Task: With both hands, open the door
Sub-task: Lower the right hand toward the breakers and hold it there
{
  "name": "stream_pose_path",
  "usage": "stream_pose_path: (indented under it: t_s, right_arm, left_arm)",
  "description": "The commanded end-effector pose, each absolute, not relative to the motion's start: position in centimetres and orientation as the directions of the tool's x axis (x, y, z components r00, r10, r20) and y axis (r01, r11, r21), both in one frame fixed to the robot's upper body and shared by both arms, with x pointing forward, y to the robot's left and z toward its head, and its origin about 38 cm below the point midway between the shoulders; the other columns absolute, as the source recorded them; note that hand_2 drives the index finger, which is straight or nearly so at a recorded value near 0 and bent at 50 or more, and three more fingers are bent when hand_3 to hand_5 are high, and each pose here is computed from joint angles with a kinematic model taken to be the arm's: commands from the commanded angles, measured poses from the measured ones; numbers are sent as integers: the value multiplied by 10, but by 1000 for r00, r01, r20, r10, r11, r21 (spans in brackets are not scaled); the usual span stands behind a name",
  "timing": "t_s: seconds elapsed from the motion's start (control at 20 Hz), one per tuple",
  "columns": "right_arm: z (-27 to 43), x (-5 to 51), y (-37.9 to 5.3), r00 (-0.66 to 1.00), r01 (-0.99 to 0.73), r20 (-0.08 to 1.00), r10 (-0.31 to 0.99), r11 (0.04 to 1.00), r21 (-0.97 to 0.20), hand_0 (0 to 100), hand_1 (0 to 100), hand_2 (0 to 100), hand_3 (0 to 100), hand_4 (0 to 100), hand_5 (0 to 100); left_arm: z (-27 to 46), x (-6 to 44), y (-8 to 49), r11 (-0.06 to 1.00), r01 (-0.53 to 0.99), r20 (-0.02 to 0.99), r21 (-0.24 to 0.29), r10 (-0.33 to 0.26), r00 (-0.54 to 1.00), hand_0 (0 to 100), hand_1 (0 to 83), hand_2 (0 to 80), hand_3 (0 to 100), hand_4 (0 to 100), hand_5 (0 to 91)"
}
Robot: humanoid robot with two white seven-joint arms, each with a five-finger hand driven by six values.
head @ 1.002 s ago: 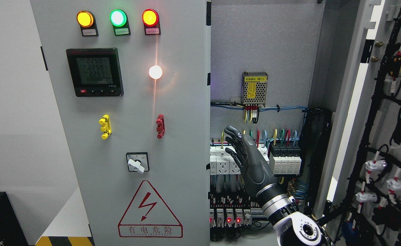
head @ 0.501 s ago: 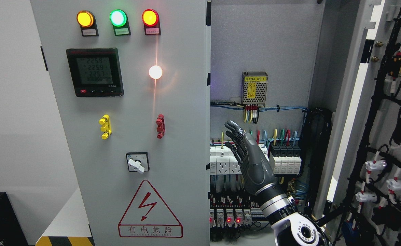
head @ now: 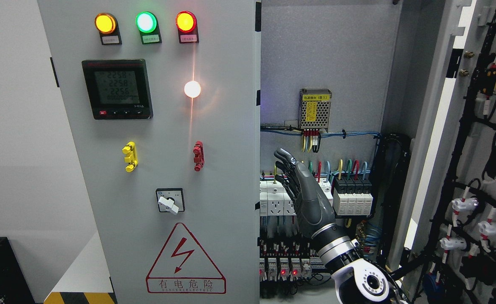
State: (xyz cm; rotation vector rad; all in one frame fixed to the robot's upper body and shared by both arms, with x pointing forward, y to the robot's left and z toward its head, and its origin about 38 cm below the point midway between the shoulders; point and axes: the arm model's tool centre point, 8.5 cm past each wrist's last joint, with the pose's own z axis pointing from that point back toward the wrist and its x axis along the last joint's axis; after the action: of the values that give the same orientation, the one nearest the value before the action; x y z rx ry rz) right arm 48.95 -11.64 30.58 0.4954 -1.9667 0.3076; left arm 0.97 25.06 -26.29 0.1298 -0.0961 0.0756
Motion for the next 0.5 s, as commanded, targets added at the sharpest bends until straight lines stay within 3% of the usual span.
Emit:
stream_pose_path:
  t_s: [0.0, 0.45]
  right_arm:
    - [302, 494, -112, -341, -486, 920, -193, 874, 4, 191, 0, 0, 0, 0, 0]
    - [320, 492, -103, -374, -515, 906, -198, 857, -25, 191, 0, 0, 0, 0, 0]
  left_arm:
    - [-263, -3, 250, 989, -82, 91, 121, 71, 993, 0, 0, 0, 0, 0, 0]
    - [-263, 2, 260, 987, -82, 101, 137, 69, 993, 0, 0, 0, 0, 0, 0]
